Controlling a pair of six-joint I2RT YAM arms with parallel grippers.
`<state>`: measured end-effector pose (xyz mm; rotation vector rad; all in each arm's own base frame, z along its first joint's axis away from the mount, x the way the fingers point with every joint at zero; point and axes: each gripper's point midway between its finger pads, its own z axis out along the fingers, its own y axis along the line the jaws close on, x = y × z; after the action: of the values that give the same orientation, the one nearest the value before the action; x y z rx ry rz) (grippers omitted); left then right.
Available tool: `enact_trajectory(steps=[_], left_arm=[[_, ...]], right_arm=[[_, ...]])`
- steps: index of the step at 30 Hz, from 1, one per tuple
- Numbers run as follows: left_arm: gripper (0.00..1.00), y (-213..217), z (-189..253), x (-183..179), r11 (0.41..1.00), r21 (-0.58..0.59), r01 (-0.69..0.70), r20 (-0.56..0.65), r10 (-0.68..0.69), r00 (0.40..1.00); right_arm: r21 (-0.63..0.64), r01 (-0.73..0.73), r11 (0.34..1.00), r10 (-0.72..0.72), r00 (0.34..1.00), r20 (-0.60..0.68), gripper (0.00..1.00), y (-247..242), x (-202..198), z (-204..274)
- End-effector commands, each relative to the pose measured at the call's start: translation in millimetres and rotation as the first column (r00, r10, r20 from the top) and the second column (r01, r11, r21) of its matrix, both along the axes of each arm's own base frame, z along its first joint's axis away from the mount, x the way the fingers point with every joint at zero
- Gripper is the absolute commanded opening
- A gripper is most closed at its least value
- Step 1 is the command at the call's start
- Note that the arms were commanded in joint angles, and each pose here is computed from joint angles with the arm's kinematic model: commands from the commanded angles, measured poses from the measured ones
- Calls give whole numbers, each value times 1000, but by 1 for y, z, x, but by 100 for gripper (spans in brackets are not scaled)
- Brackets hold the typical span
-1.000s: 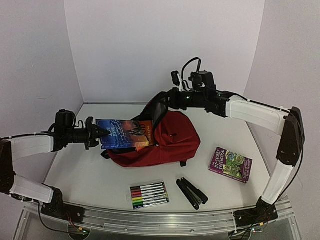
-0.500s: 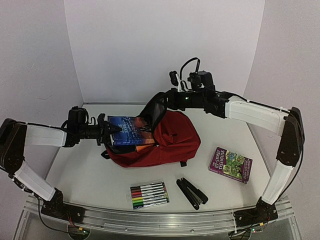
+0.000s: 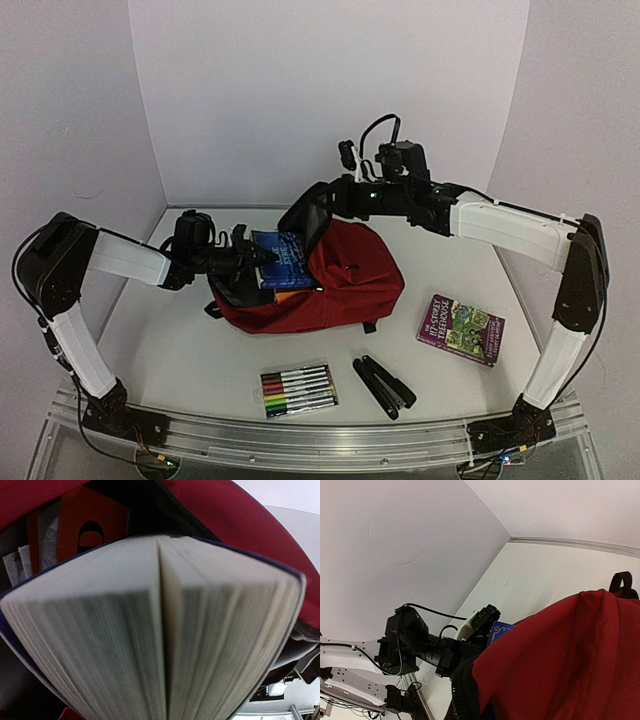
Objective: Pack the student bag
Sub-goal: Place the book in the student bag.
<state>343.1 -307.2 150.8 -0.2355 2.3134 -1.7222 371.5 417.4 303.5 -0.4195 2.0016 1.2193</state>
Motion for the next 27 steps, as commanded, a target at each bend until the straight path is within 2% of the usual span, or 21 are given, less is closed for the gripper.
enact_trajectory(steps=[1,4,7,14,17,21,24,27], left_arm=[[10,-28,44,18,996,-70,46,190,-32,981],[22,-27,33,18,999,-16,50,185,-47,982],[35,-16,16,18,992,127,17,179,-40,983],[67,22,-13,12,906,420,-51,172,-24,985],[77,32,-17,7,881,469,-68,175,-17,985],[79,35,-18,3,884,463,-71,179,-14,984],[71,29,-21,3,895,444,-48,165,-29,986],[59,19,-20,5,915,404,-19,156,-49,987]], right_arm=[[115,-12,993,-2,993,120,0,6,0,56],[114,-2,994,-12,992,122,0,4,0,56],[110,3,994,-17,992,124,0,1,-1,56],[96,4,995,-14,994,109,0,0,-3,46],[94,3,996,-13,995,104,0,-2,-5,44],[92,5,996,-14,995,102,0,-3,-6,43],[91,1,996,-10,995,94,0,-2,-7,41],[92,-1,996,-7,996,92,0,-2,-8,41]])
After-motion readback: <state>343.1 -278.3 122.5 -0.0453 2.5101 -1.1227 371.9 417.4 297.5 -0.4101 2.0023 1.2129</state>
